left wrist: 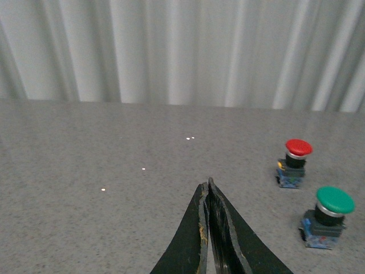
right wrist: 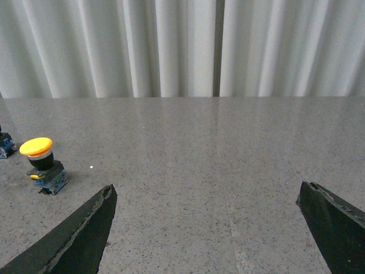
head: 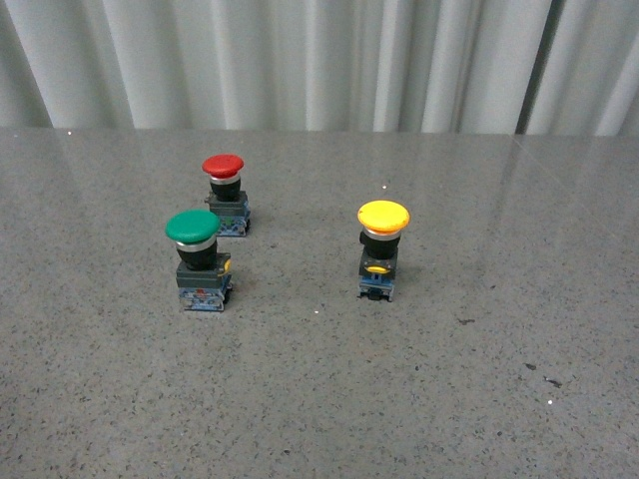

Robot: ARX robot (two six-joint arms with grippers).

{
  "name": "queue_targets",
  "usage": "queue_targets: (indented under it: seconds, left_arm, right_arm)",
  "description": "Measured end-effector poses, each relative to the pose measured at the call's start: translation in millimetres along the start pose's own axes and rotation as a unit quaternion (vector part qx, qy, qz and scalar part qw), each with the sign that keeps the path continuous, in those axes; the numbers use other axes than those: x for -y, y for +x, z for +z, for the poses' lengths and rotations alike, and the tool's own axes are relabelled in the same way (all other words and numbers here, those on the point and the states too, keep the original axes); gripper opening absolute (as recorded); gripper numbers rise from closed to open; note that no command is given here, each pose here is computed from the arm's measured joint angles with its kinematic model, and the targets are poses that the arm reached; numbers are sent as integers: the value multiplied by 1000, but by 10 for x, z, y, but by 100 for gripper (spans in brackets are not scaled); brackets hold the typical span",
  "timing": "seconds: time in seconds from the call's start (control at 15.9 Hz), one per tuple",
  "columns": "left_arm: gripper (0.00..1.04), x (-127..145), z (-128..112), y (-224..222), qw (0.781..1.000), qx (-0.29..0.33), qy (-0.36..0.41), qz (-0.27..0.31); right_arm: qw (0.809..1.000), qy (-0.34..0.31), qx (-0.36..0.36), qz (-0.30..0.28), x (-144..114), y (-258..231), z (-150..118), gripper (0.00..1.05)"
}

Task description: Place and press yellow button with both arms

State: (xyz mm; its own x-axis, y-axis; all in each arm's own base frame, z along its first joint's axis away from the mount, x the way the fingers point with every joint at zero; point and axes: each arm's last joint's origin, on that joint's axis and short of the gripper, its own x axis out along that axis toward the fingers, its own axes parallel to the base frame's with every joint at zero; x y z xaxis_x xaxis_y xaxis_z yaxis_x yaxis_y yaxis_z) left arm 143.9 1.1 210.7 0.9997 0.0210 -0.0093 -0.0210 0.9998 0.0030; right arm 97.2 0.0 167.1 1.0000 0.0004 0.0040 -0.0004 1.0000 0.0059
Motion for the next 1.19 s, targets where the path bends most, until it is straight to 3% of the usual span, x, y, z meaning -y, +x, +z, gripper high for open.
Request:
queue_targets:
  seconds: [0.63,1.19]
  left_arm:
    - [2,10,-321,-250,1000,2,-1,-12]
    - [2,8,-404,-359,1000,12,-1,-12]
  right_arm:
    - [1000,0,0,0,0,0,0,98]
    - [1000,0,0,0,0,0,0,98]
